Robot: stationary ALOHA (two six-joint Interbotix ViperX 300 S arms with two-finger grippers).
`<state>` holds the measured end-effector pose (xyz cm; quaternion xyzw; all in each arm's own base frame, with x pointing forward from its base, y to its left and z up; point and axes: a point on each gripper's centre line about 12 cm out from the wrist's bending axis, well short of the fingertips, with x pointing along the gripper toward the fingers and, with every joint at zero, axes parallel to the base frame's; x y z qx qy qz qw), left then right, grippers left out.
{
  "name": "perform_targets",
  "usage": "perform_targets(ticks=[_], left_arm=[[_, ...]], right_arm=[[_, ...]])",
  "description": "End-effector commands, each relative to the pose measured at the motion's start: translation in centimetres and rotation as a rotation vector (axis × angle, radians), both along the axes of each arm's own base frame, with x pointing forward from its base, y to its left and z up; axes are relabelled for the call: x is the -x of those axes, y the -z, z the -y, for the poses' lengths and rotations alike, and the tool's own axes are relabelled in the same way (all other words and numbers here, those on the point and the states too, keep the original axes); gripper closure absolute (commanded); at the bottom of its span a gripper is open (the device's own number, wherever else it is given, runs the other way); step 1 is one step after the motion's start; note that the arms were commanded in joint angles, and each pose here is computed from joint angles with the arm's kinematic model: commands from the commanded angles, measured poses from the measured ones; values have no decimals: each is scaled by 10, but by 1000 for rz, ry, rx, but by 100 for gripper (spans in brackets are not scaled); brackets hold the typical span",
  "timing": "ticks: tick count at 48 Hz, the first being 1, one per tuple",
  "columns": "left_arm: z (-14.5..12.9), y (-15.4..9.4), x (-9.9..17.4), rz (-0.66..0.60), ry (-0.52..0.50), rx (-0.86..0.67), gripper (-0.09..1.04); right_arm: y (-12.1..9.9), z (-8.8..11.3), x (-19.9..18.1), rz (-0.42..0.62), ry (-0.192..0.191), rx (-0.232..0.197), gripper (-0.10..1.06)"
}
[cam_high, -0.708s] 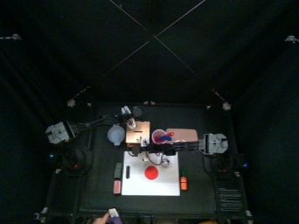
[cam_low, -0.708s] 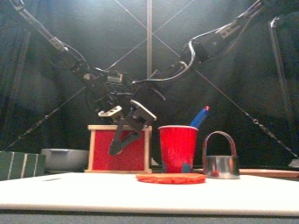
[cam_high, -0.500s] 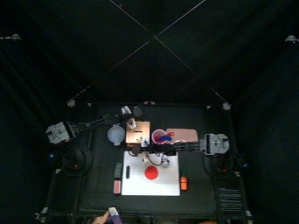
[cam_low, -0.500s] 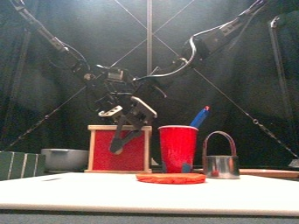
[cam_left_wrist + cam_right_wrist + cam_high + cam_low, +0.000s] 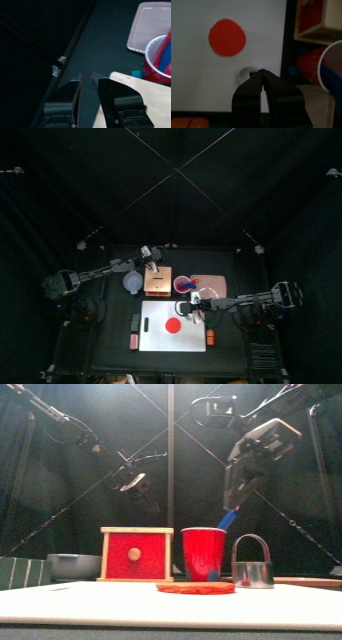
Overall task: Get the cutter from the drawer then cut the dough then place the extra dough in the bowl
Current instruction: Cut the dough
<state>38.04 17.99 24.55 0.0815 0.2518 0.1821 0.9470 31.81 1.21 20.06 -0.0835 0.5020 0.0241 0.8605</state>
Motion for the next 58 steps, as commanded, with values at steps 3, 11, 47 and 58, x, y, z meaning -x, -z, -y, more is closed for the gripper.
perform_targets(ticks=[3,11,47,58], left_arm=[[22,-23,-7,152,77,-13,27],[60,-10,-7,216,195,2,27],[122,44,36,362,228,224,27],[122,48,39,354,221,229,27]], right_arm=[[1,-1,-2,-18,-3,6,11],[19,3,-13,-50,-25,51,8],[1,0,-45,-37,9,39,44],[1,-9,-76,-66,171,-39,44]])
